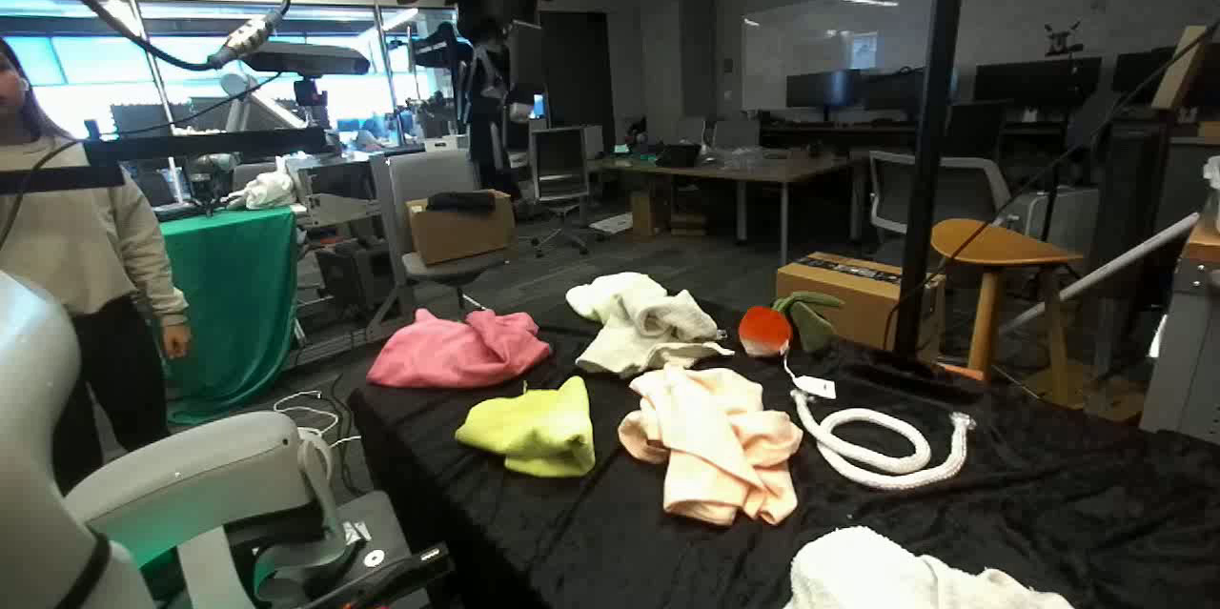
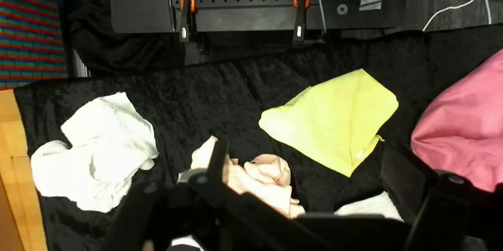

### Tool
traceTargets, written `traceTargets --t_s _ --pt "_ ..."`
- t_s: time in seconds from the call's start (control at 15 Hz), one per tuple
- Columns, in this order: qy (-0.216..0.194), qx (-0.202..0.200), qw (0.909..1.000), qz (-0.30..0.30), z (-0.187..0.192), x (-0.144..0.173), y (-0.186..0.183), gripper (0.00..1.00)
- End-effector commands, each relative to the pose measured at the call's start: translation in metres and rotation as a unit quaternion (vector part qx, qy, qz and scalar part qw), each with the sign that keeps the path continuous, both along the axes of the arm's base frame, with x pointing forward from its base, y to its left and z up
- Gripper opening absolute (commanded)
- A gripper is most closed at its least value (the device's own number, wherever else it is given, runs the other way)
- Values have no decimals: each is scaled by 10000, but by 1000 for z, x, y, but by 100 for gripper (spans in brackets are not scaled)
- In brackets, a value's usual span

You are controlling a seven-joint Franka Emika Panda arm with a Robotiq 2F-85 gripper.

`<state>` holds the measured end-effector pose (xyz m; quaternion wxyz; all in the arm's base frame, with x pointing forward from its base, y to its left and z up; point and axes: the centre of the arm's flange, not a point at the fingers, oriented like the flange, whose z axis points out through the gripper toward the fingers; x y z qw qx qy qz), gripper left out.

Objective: Pick up the clothes and toy from the table and stack them on each other.

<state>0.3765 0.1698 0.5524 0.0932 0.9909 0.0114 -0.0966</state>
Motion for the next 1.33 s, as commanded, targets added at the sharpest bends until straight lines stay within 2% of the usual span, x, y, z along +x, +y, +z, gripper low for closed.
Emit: traceTargets --t_s 0.0,0.2,0.53,0.87,1.27 --pt "-11 4 10000 1 1 0 0 100" --pt "-34 10 10000 2 3 0 0 100" --pt "53 -251 9987 432 -3 26 25 100" --pt "-122 -428 9906 1290 -20 68 92 100" --pt "-402 -272 9766 2094 -56 117 166 100"
